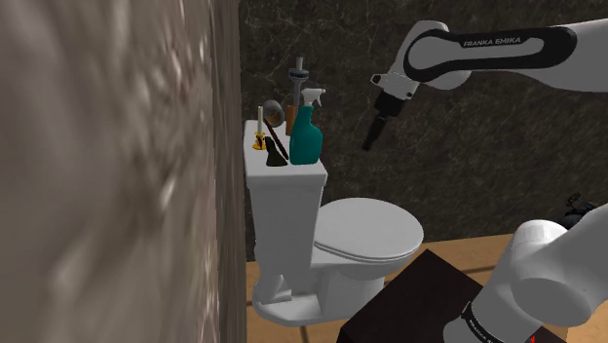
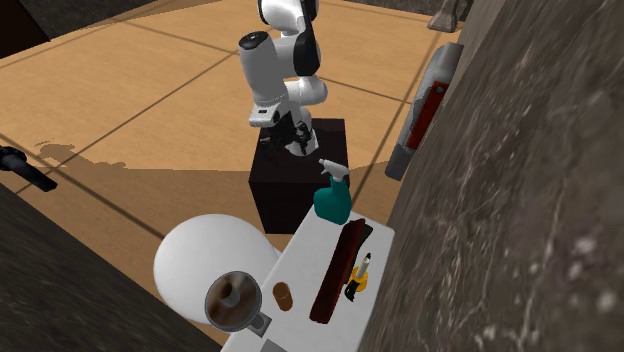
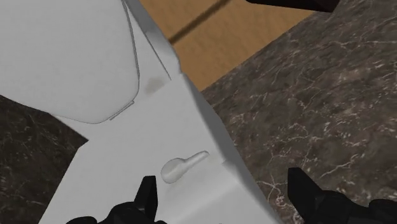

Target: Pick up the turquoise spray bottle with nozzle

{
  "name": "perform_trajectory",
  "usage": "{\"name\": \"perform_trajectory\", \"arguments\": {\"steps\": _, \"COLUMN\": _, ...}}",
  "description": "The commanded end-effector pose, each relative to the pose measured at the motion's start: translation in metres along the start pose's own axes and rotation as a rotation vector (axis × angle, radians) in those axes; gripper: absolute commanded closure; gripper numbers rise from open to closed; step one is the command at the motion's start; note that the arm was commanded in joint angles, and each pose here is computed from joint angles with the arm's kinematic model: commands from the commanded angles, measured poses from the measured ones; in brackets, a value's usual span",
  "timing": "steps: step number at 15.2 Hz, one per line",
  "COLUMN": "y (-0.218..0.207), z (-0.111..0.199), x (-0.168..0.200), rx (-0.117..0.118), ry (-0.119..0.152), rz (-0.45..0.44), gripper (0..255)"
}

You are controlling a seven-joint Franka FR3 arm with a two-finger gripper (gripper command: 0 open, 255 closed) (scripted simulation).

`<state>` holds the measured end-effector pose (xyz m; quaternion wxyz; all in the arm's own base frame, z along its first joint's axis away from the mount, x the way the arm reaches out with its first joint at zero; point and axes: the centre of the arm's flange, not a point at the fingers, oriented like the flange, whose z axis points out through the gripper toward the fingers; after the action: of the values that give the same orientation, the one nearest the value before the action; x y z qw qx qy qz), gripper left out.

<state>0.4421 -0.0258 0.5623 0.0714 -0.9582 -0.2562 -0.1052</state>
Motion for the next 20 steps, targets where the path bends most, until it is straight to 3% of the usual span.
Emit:
{"name": "perform_trajectory", "arguments": {"steps": 1, "y": 0.007, "z": 0.001, "x": 0.024, "rx": 0.024, "ry": 0.035, "rz": -0.097, "gripper": 0}}
{"name": "perform_trajectory", "arguments": {"steps": 13, "y": 0.007, "z": -0.003, "x": 0.156, "rx": 0.177, "ry": 0.234, "rz": -0.638, "gripper": 0}}
{"name": "perform_trajectory", "arguments": {"steps": 20, "y": 0.01, "z": 0.032, "x": 0.147, "rx": 0.177, "ry": 0.234, "rz": -0.638, "gripper": 0}}
